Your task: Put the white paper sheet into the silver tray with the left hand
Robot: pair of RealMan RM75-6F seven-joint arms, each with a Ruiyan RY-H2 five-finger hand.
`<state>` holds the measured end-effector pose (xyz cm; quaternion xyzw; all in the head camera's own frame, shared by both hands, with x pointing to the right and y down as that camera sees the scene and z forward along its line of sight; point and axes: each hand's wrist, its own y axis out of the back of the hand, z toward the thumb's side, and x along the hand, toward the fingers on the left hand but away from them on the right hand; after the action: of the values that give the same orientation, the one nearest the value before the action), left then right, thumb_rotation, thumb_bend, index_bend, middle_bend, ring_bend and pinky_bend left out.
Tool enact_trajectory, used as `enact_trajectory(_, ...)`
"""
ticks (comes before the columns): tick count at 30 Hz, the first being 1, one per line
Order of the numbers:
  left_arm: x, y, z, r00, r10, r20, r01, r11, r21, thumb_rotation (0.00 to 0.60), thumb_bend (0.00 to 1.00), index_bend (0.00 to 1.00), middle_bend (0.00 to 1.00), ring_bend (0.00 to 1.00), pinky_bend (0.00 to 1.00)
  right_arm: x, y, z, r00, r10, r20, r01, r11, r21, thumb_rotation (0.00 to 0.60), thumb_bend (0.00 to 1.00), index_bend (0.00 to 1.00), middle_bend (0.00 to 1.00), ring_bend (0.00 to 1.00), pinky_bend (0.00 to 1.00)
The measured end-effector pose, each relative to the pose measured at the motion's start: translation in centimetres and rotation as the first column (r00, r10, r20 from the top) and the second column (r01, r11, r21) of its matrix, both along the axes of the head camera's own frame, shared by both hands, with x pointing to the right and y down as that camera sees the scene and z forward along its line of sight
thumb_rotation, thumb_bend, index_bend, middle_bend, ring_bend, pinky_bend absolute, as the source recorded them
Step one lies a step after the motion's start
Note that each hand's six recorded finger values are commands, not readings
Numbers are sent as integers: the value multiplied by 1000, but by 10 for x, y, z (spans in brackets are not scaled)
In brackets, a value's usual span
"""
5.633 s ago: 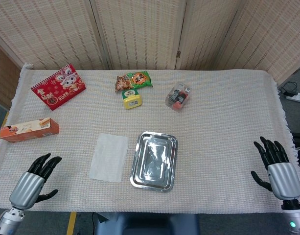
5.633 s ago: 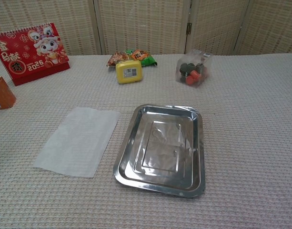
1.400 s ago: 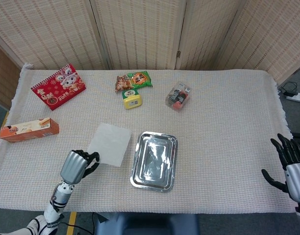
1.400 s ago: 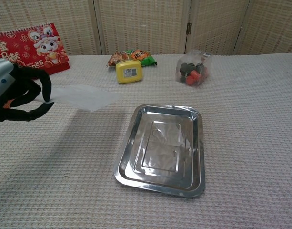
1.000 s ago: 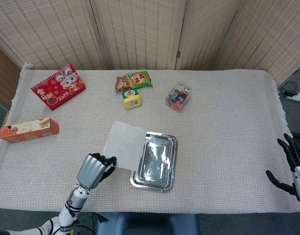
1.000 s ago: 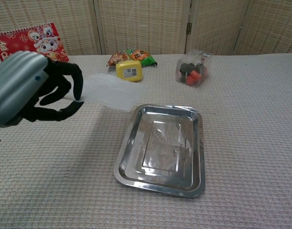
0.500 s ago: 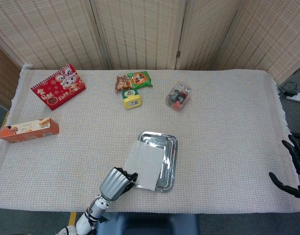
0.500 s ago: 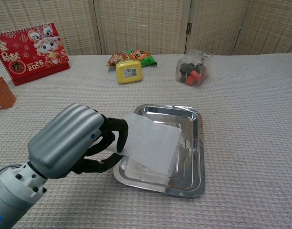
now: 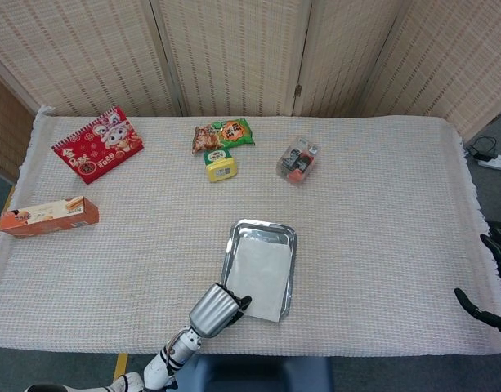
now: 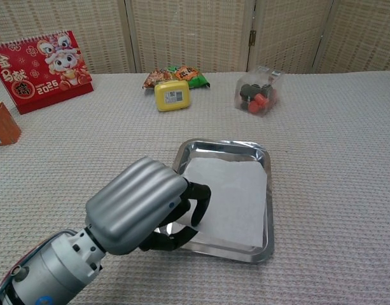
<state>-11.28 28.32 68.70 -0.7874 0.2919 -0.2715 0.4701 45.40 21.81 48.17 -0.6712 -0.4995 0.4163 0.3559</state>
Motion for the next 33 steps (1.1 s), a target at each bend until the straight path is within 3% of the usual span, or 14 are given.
enact_trajectory(6,4,-1,12,998,11,60,-10,1000,-19,600,567,640,1000,1000,1000,1,0,3,1000,-3,-1,3,1000,-18,600,332,0,0,0,0)
enact_trajectory(11,3,-8,15,994,5,108,-6,1000,10,600,567,641,1000,1000,1000,1,0,4,1000,-9,-2,9,999,-31,600,332,0,0,0,0)
enact_trajectory(18,4,-5,14,993,12,118,-15,1000,24,600,566,647,1000,1000,1000,-1,1,4,1000,-15,1,15,999,-36,600,333,0,0,0,0)
enact_trajectory(22,9,-2,13,994,19,105,-20,1000,14,600,555,551,1000,1000,1000,-1,1,3,1000,-10,4,11,999,-35,600,332,0,0,0,0)
enact_trajectory(27,8,-6,17,993,1,115,-2,1000,7,600,466,421,1000,1000,1000,-2,3,3,1000,-14,12,15,999,-47,600,332,0,0,0,0)
enact_trajectory(33,12,-12,23,992,-15,123,15,1000,5,600,405,337,1000,1000,1000,-1,3,4,1000,-14,16,14,998,-54,600,332,0,0,0,0)
